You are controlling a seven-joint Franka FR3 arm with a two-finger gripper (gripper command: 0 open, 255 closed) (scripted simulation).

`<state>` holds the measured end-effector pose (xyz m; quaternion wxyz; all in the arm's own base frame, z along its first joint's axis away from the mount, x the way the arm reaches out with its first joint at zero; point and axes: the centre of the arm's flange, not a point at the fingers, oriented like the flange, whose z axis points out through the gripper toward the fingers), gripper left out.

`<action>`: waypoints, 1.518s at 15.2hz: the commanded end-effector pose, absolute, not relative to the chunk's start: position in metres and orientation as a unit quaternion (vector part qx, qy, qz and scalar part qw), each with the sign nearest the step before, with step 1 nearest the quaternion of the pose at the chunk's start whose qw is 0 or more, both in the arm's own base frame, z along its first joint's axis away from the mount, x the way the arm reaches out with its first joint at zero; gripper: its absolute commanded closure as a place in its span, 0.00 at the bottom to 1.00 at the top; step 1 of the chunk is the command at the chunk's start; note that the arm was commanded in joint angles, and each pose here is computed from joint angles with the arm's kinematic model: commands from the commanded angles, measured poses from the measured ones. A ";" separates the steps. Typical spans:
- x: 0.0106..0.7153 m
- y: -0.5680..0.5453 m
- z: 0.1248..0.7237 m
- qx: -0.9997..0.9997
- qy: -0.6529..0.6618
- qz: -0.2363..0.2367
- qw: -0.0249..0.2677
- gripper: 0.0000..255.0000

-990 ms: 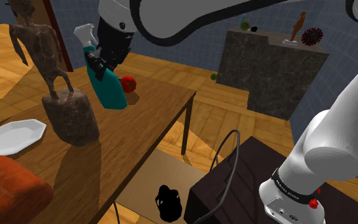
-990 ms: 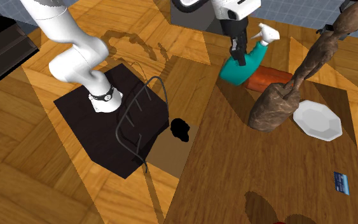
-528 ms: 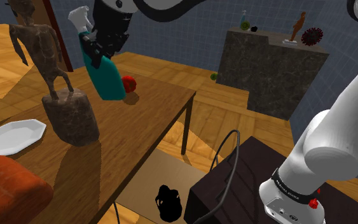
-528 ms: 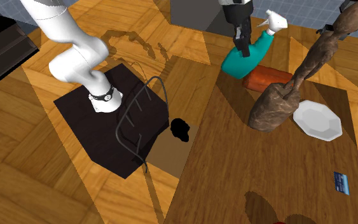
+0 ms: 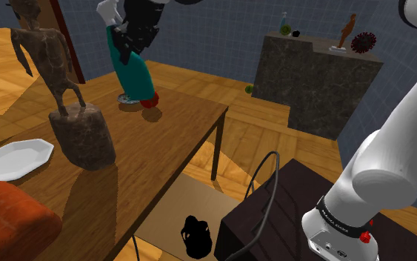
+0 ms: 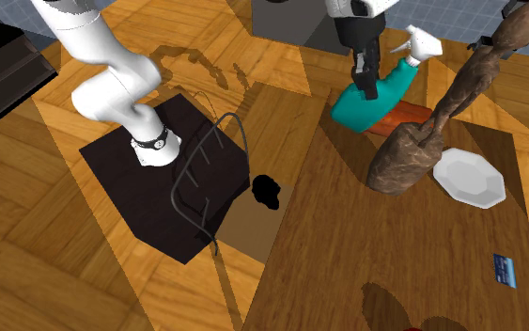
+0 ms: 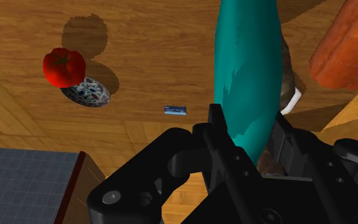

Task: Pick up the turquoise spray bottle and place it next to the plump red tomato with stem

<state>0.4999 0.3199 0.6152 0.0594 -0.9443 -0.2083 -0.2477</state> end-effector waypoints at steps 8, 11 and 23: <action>0.583 0.236 0.615 -0.944 -0.209 -0.248 0.059 1.00; 0.610 0.207 0.615 -0.944 -0.209 -0.248 0.059 1.00; 0.720 0.093 0.616 -0.944 -0.209 -0.248 0.059 1.00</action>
